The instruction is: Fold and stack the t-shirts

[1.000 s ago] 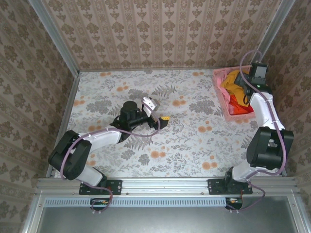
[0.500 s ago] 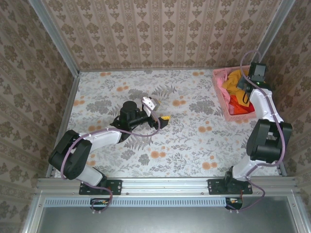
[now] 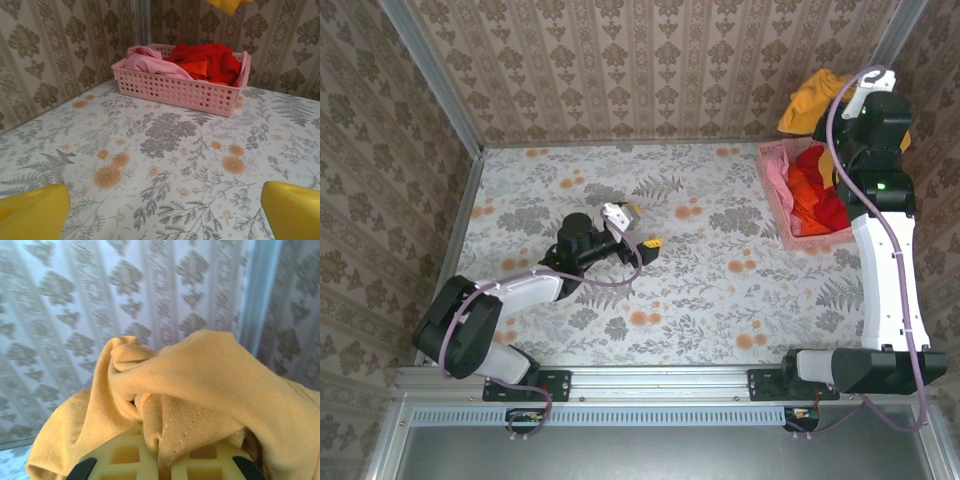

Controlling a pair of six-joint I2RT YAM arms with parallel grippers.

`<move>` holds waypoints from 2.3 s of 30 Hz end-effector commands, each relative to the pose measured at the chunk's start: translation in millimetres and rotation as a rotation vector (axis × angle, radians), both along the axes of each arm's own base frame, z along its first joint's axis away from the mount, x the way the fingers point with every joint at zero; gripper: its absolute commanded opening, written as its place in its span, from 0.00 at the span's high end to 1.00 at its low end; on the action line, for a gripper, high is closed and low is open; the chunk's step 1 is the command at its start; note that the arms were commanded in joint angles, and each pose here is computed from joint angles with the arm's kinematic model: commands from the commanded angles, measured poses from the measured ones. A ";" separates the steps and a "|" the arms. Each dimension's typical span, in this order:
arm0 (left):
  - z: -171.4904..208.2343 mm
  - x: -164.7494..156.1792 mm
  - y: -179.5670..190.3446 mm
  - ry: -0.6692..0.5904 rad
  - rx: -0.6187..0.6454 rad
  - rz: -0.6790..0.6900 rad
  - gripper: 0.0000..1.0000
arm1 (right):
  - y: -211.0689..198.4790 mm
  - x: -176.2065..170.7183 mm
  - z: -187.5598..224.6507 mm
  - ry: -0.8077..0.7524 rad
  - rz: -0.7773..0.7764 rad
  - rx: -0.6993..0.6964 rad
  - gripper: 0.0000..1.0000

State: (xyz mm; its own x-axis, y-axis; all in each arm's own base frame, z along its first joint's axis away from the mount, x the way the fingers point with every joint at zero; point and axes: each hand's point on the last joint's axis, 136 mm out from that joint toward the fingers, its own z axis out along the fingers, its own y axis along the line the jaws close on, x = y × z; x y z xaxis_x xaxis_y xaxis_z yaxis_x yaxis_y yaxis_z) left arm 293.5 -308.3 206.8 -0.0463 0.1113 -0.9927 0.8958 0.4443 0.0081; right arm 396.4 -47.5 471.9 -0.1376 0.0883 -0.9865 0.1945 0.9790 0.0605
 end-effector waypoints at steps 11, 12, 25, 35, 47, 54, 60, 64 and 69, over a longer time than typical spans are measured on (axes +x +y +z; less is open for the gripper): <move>58.9 36.3 110.6 0.163 -0.237 0.381 0.00 | 167.9 5.9 -2.6 0.028 0.479 -0.047 1.00; 60.1 35.7 114.5 0.161 -0.227 0.398 0.00 | 177.7 8.0 -12.5 0.047 0.505 -0.026 1.00; 44.2 4.7 79.3 0.042 -0.034 0.241 0.00 | 97.5 35.3 -207.6 0.454 0.211 -0.104 0.19; 28.9 5.3 32.3 0.049 0.036 0.118 0.00 | 9.5 41.2 -344.0 0.828 0.185 -0.054 0.39; -13.8 55.8 31.5 0.284 0.009 0.347 0.00 | -20.0 82.1 -373.7 0.906 0.163 -0.069 0.95; -55.8 69.1 70.2 0.503 0.016 0.603 0.00 | -32.1 97.0 -372.7 0.937 0.155 -0.111 0.88; -98.0 66.5 86.4 0.760 -0.088 0.757 0.00 | -8.0 90.9 -325.0 0.754 0.176 -0.129 0.53; -109.9 74.3 78.8 0.831 -0.187 0.764 0.00 | 33.0 69.6 -295.6 0.682 0.206 -0.160 0.31; -122.9 94.4 67.4 0.891 -0.223 0.788 0.07 | 102.3 39.1 -285.9 0.652 0.307 -0.156 0.24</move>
